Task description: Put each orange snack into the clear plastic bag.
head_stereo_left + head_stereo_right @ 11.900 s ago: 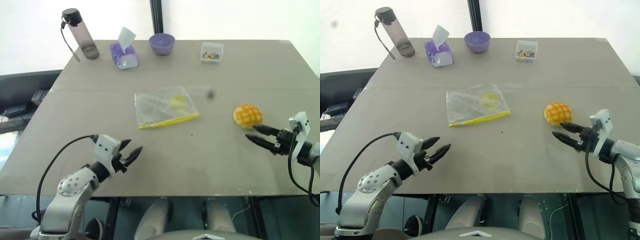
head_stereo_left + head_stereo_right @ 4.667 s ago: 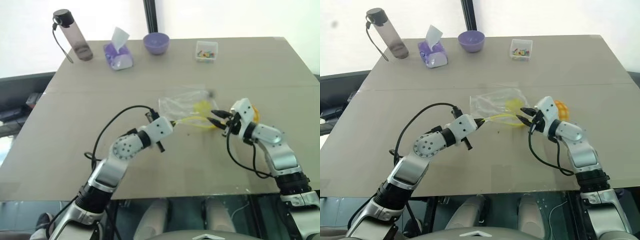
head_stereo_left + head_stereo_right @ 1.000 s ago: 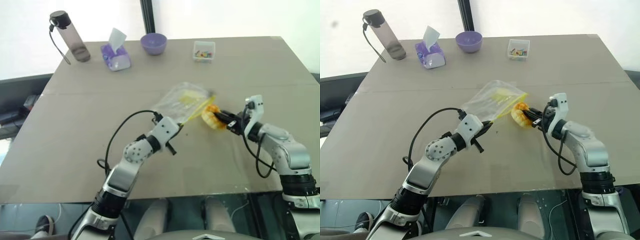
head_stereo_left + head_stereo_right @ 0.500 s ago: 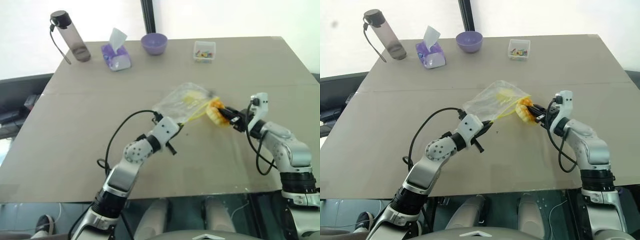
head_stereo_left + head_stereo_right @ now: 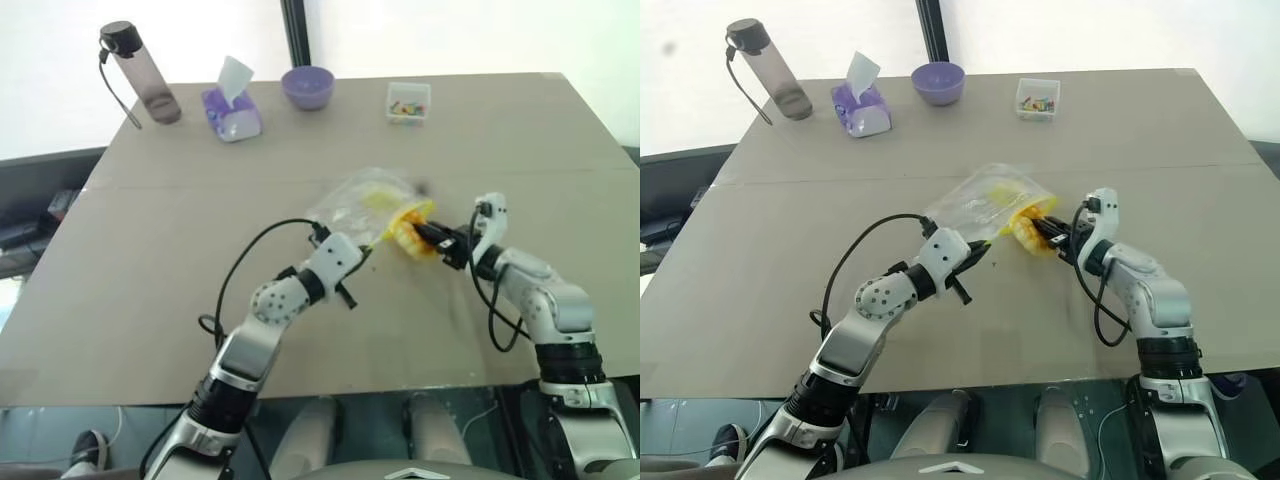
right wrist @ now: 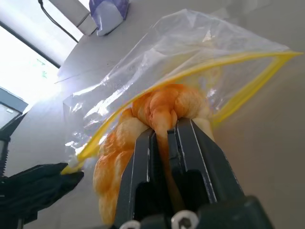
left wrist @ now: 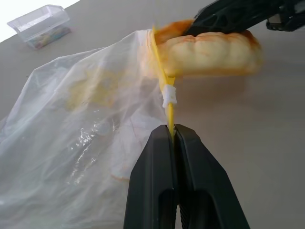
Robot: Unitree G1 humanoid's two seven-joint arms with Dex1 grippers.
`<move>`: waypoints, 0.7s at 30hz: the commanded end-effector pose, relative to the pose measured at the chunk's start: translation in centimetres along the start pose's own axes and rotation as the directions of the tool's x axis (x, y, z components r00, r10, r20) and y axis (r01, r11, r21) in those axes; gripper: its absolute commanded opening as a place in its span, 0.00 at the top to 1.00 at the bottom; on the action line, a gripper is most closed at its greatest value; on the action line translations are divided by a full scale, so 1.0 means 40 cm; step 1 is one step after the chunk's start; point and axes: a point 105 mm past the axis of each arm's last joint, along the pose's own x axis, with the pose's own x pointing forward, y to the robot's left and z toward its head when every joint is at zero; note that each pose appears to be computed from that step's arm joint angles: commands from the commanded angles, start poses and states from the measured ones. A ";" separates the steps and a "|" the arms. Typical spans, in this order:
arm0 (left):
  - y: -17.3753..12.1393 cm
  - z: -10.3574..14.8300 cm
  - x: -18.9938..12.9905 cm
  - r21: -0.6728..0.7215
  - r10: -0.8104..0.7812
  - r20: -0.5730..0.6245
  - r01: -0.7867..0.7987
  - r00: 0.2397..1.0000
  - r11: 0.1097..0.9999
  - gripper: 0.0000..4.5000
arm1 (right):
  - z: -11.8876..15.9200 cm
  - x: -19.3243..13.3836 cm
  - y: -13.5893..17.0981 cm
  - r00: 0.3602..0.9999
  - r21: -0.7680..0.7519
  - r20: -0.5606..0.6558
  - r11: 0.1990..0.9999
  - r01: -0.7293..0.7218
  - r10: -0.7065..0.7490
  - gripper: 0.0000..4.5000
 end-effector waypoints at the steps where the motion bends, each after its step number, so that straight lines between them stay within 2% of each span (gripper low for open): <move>1: -0.030 0.045 0.002 0.038 -0.071 0.075 0.069 0.995 0.997 1.00 | 0.039 0.014 0.025 0.997 -0.100 0.020 0.993 -0.069 0.072 0.98; 6: -0.054 0.041 -0.002 0.074 -0.168 0.077 0.162 0.983 0.984 1.00 | 0.023 0.028 -0.055 0.999 -0.201 -0.035 0.979 0.028 -0.036 0.98; 11: -0.044 0.039 -0.010 0.122 -0.221 0.075 0.211 0.972 0.970 1.00 | 0.021 0.032 -0.003 0.989 -0.237 -0.075 0.961 -0.145 0.130 0.98; 15: -0.035 0.041 -0.010 0.132 -0.233 0.083 0.221 0.969 0.966 1.00 | 0.028 0.025 -0.033 0.991 -0.237 -0.070 0.963 -0.129 0.116 0.98; 17: -0.038 0.040 -0.011 0.139 -0.251 0.087 0.238 0.964 0.961 1.00 | 0.043 0.017 0.014 0.970 -0.199 -0.061 0.949 -0.244 0.237 0.98; 18: -0.040 0.040 -0.012 0.142 -0.262 0.090 0.248 0.961 0.958 1.00 | 0.050 0.017 0.022 0.966 -0.187 -0.051 0.948 -0.258 0.253 0.98; 21: -0.039 0.036 -0.013 0.146 -0.280 0.089 0.265 0.956 0.953 1.00 | 0.050 0.027 -0.064 0.995 -0.219 -0.061 0.972 -0.090 0.078 0.98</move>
